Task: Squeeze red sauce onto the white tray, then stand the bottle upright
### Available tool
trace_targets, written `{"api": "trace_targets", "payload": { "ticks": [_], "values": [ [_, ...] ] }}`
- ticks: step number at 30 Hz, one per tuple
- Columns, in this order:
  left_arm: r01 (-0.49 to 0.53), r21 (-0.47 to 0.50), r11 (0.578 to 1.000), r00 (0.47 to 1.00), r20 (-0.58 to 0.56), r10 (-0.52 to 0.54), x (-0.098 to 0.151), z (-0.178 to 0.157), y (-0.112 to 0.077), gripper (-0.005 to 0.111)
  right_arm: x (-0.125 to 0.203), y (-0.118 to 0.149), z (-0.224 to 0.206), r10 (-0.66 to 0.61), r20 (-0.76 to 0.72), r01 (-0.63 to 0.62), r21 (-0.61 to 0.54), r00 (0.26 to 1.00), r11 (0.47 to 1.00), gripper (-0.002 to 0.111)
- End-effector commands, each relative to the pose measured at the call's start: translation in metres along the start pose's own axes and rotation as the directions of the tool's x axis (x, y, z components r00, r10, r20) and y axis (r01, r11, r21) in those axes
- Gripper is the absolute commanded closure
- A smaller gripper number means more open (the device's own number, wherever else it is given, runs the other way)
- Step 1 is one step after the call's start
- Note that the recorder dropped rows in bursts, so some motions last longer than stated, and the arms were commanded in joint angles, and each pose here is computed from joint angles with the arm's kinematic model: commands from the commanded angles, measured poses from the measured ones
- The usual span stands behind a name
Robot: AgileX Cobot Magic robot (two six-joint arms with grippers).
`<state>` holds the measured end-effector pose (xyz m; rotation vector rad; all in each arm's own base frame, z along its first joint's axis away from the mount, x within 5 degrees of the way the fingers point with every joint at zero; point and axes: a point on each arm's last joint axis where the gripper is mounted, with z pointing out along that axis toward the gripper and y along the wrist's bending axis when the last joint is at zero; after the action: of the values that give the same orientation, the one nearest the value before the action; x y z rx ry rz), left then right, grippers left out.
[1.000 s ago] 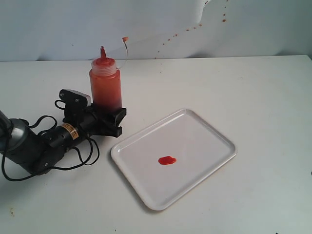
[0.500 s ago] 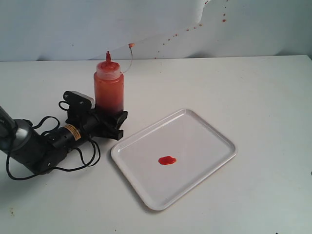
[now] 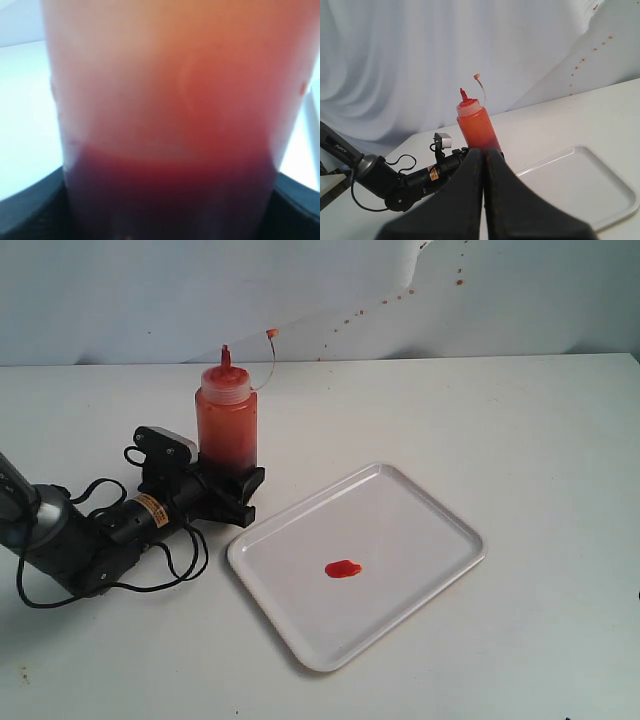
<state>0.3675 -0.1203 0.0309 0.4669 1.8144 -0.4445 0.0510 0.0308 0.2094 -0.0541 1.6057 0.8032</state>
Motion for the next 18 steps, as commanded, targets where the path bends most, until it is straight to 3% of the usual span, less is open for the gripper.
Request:
{"api": "trace_targets", "payload": {
  "ticks": [1, 18],
  "values": [
    [-0.001, -0.005, 1.0, 0.999, 0.041, 0.001, -0.0067, 0.0015, 0.0011, 0.107, 0.0011, -0.0006, -0.0004, 0.009, -0.002, -0.009, 0.001, 1.0, 1.0, 0.108],
    [0.0, -0.006, 1.0, 1.0, 0.028, 0.0, -0.0053, 0.0012, 0.0011, 0.106, 0.0011, -0.0006, -0.0004, 0.01, -0.002, -0.01, 0.001, 1.0, 1.0, 0.108]
  ]
}}
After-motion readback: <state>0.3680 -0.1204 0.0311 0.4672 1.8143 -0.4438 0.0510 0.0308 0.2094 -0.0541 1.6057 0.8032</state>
